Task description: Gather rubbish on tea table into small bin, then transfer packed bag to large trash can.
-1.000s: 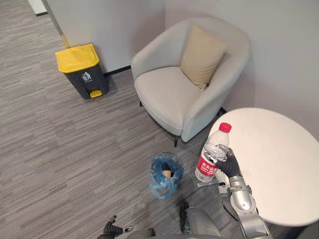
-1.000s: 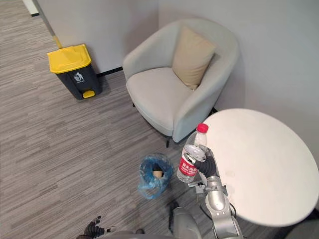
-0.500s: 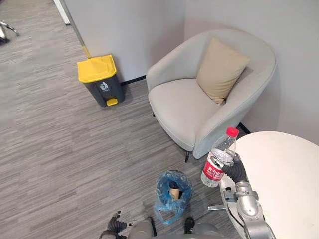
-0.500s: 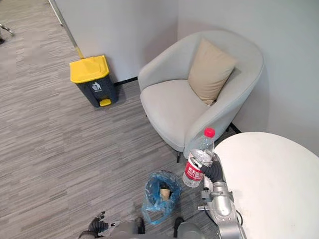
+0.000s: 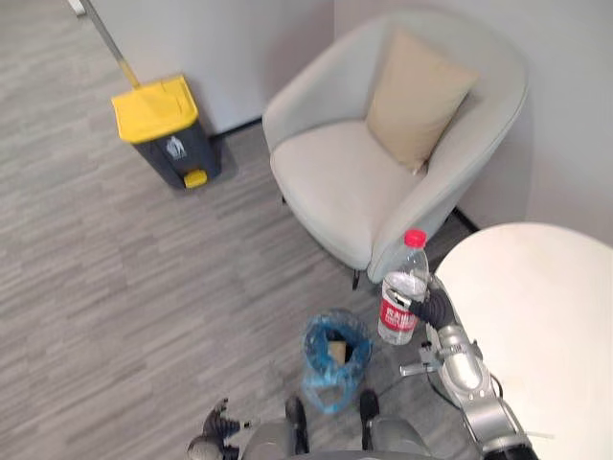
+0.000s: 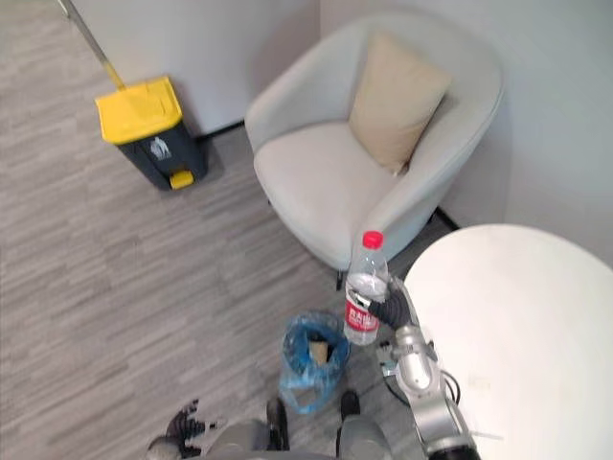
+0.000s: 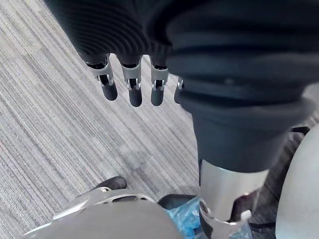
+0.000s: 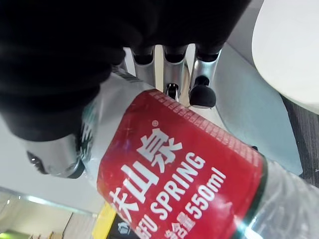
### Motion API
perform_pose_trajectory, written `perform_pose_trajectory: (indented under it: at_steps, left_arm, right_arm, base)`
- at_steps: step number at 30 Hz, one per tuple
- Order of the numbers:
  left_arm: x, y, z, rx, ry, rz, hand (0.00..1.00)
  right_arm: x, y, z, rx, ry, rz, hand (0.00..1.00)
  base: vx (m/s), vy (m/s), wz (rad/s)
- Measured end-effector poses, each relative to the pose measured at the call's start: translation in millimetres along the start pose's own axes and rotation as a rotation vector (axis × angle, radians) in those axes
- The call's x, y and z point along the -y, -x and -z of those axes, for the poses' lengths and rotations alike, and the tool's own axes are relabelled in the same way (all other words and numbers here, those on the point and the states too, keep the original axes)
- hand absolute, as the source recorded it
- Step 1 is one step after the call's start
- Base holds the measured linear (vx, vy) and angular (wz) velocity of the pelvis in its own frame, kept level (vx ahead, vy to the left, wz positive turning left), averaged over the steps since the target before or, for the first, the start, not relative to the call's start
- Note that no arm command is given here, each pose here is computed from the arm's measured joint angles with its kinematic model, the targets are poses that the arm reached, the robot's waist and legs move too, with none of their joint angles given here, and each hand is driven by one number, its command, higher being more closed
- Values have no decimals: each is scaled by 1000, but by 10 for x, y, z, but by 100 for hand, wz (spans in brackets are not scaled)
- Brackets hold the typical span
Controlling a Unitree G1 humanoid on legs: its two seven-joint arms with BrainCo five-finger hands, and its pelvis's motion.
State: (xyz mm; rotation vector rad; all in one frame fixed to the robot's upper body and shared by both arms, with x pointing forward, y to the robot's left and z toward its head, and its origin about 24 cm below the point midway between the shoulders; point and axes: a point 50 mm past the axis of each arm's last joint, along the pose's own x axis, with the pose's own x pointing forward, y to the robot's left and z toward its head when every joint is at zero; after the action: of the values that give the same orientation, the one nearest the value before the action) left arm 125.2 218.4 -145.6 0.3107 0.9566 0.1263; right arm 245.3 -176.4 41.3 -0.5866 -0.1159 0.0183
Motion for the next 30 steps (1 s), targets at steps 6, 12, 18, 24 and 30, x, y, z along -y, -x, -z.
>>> perform_pose_trajectory:
  at_steps: [6,12,18,24,30]
  left_arm:
    - [-109,-134,-562,146,59,-55,0]
    - [-109,-153,-1178,317,171,-81,0]
    - [-304,-105,-1682,465,279,-149,0]
    - [-447,82,-2343,678,414,-167,0]
    - [-438,110,-2385,698,440,-154,0]
  right_arm:
    - [53,-428,-371,180,96,-17,100]
    - [169,-679,-757,310,151,78,100]
    - [363,-924,-1201,439,184,224,100]
    - [602,-1260,-1549,475,213,350,100]
    - [669,-1429,-1493,397,232,370,100]
  base:
    - [-256,-7,10]
    - [-208,-10,23]
    - [-134,-9,16]
    - [-37,5,21]
    - [-14,-5,6]
